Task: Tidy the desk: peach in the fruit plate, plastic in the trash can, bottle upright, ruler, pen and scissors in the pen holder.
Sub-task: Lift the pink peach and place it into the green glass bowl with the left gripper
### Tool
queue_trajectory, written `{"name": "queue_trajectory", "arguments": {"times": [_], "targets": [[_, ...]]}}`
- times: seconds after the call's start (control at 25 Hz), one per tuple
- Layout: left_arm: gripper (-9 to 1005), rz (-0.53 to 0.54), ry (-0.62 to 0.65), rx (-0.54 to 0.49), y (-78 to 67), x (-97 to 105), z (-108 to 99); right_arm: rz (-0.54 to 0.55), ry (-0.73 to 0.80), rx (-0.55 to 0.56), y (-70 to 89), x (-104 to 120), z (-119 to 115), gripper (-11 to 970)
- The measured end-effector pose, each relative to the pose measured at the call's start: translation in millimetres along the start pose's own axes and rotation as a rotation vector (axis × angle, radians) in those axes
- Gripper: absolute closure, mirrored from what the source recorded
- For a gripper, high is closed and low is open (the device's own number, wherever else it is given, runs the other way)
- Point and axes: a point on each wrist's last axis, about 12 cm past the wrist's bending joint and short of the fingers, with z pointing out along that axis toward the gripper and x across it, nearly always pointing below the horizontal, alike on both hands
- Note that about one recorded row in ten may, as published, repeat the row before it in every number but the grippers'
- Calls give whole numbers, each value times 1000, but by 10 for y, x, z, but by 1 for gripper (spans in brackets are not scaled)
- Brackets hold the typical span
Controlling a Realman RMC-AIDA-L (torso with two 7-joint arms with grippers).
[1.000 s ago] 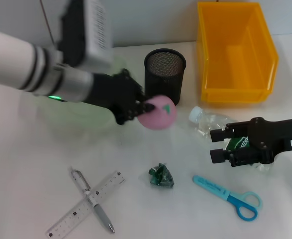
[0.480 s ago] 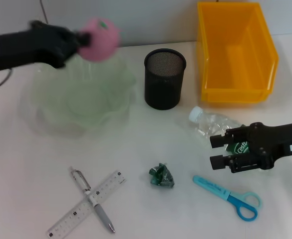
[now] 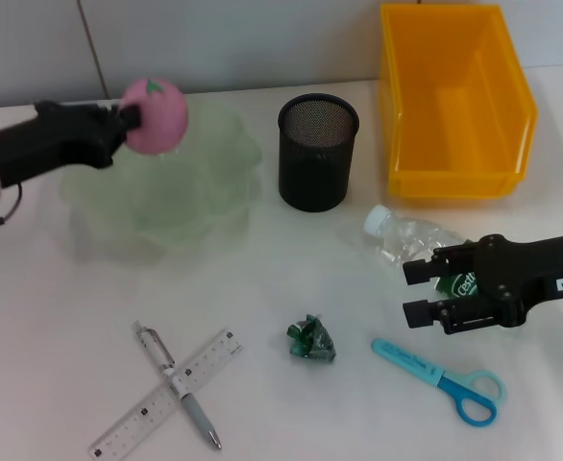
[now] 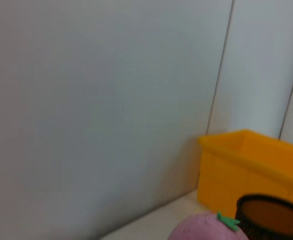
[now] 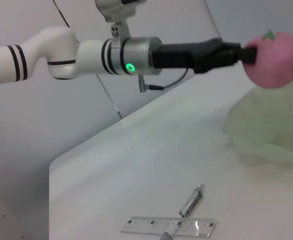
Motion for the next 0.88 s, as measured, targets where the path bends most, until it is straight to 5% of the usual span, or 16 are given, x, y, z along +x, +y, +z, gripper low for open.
{"name": "queue_trajectory", "arguments": {"times": [0.68, 0.88], "targets": [[824, 13, 81, -35, -38, 93, 146, -6, -1, -2, 0, -3, 8, 257], [642, 9, 80, -33, -39, 92, 145, -10, -1, -2, 0, -3, 10, 257]]}}
